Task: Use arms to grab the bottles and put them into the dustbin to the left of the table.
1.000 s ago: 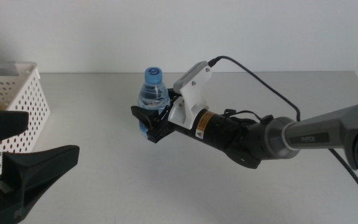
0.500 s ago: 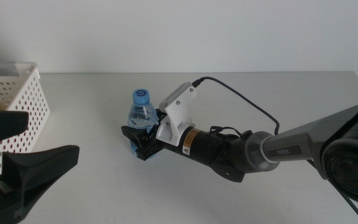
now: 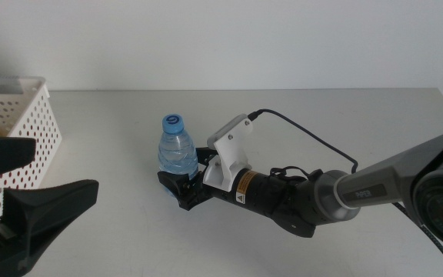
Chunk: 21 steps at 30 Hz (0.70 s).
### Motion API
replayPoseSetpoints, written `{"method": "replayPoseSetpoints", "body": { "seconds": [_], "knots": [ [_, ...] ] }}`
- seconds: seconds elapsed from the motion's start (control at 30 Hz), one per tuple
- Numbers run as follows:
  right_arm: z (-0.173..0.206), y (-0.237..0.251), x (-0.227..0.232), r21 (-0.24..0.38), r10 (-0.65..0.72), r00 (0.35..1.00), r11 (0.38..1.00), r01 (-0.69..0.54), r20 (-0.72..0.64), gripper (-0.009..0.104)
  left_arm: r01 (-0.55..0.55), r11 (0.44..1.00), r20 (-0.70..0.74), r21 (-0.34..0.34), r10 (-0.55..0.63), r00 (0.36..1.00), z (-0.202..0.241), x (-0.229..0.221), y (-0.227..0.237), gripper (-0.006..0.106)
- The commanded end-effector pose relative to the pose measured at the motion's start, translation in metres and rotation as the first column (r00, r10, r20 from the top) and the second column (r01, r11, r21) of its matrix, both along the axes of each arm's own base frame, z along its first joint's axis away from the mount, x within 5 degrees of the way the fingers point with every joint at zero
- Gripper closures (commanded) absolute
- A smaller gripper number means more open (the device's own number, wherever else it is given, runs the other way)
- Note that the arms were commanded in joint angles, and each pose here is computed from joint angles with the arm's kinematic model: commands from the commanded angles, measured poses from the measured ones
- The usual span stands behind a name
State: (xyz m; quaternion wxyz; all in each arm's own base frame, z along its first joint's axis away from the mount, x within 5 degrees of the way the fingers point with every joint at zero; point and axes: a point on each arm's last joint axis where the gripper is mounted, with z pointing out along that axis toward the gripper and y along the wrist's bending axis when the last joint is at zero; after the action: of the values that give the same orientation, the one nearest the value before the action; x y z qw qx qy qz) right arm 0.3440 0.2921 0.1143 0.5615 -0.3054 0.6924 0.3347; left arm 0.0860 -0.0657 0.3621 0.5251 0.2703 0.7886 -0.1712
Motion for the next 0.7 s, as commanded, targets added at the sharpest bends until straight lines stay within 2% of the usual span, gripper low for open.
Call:
{"method": "replayPoseSetpoints", "body": {
  "seconds": [0.0, 0.23, 0.37, 0.43, 0.6, 0.67],
  "knots": [
    [0.052, -0.003, -0.003, 0.115, 0.005, 0.993, 0.993, -0.019, 0.12, 0.002, 0.01, 0.997, 0.066, -0.077, -0.005, 0.998, 0.016, 0.001, -0.002, 0.007],
    [0.089, -0.032, -0.03, 0.116, 0.006, 0.989, 0.993, -0.024, 0.147, 0.006, 0.01, 0.997, 0.066, -0.077, -0.005, 0.998, 0.016, 0.001, -0.002, 0.007],
    [0.126, -0.064, -0.057, 0.169, 0.005, 0.99, 0.985, -0.029, 0.139, 0.009, 0.01, 0.997, 0.066, -0.077, -0.005, 0.998, 0.016, 0.001, -0.002, 0.007],
    [0.139, -0.077, -0.072, 0.173, -0.002, 0.991, 0.985, -0.021, 0.132, 0.009, 0.01, 0.997, 0.066, -0.077, -0.005, 0.998, 0.016, 0.001, -0.002, 0.007],
    [0.164, -0.103, -0.107, 0.054, -0.026, 0.988, 0.998, 0.017, 0.152, 0.01, 0.01, 0.997, 0.066, -0.077, -0.005, 0.998, 0.016, 0.001, -0.002, 0.007],
    [0.176, -0.113, -0.118, 0.029, -0.045, 0.987, 0.999, 0.041, 0.155, 0.01, 0.01, 0.997, 0.066, -0.077, -0.005, 0.998, 0.016, 0.001, -0.002, 0.007]
  ]
}}
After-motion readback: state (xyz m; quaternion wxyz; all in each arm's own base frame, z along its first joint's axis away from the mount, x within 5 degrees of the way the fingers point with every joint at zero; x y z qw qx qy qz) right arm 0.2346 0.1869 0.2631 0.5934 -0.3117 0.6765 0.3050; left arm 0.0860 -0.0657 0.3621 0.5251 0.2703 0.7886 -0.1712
